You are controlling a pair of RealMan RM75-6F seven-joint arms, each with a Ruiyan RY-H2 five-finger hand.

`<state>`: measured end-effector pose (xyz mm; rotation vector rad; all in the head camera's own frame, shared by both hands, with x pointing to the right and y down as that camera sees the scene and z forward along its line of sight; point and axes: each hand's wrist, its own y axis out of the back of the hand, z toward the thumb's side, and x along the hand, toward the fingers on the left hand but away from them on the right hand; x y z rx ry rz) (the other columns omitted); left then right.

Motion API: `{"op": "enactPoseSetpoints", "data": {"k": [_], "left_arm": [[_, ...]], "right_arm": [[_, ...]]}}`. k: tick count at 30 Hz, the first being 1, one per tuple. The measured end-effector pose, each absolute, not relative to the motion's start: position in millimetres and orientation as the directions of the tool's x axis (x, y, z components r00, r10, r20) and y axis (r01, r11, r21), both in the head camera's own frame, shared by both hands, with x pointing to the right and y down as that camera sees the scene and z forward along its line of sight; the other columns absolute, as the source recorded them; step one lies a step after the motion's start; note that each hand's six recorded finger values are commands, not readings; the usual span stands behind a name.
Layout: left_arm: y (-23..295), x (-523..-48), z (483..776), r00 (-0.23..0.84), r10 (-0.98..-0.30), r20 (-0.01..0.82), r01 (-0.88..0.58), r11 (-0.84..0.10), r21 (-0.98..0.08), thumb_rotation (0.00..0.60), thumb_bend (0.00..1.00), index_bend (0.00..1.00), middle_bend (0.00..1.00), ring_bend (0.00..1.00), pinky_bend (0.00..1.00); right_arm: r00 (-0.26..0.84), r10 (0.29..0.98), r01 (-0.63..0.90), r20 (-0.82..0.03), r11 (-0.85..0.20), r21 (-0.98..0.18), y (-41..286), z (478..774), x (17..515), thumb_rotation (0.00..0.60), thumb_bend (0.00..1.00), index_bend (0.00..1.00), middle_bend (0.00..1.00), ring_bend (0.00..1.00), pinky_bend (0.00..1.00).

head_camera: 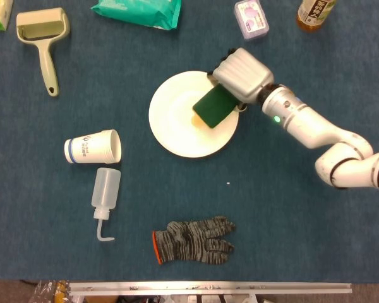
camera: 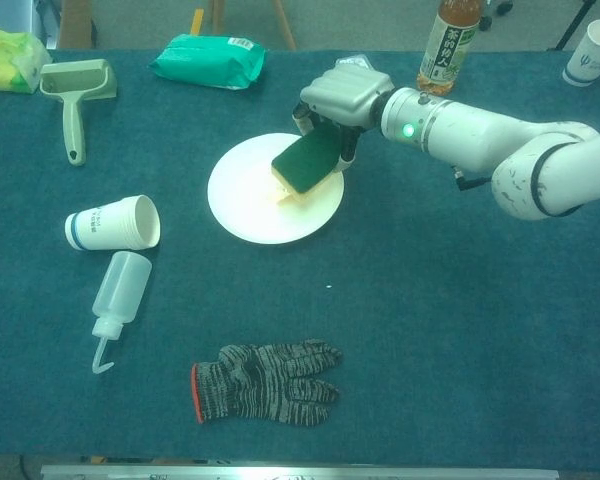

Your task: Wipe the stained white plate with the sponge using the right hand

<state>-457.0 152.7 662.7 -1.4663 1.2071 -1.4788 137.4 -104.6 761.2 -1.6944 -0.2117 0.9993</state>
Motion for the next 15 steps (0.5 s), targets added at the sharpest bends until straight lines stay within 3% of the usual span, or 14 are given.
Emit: {"op": "enactPoseSetpoints", "data": {"k": [15], "left_arm": [[156,-459,664,-0.100,-0.942,0.320,-0.130,-0.307,-0.943,0.600,0.46,0.23,0.04,0.08,0.16]], "right_arm": [[0.624,0.561,-0.413,-0.544,-0.355,-0.839,-104,777,108,0.600,0.02,0.52,0.60,0.46,0.34]]}}
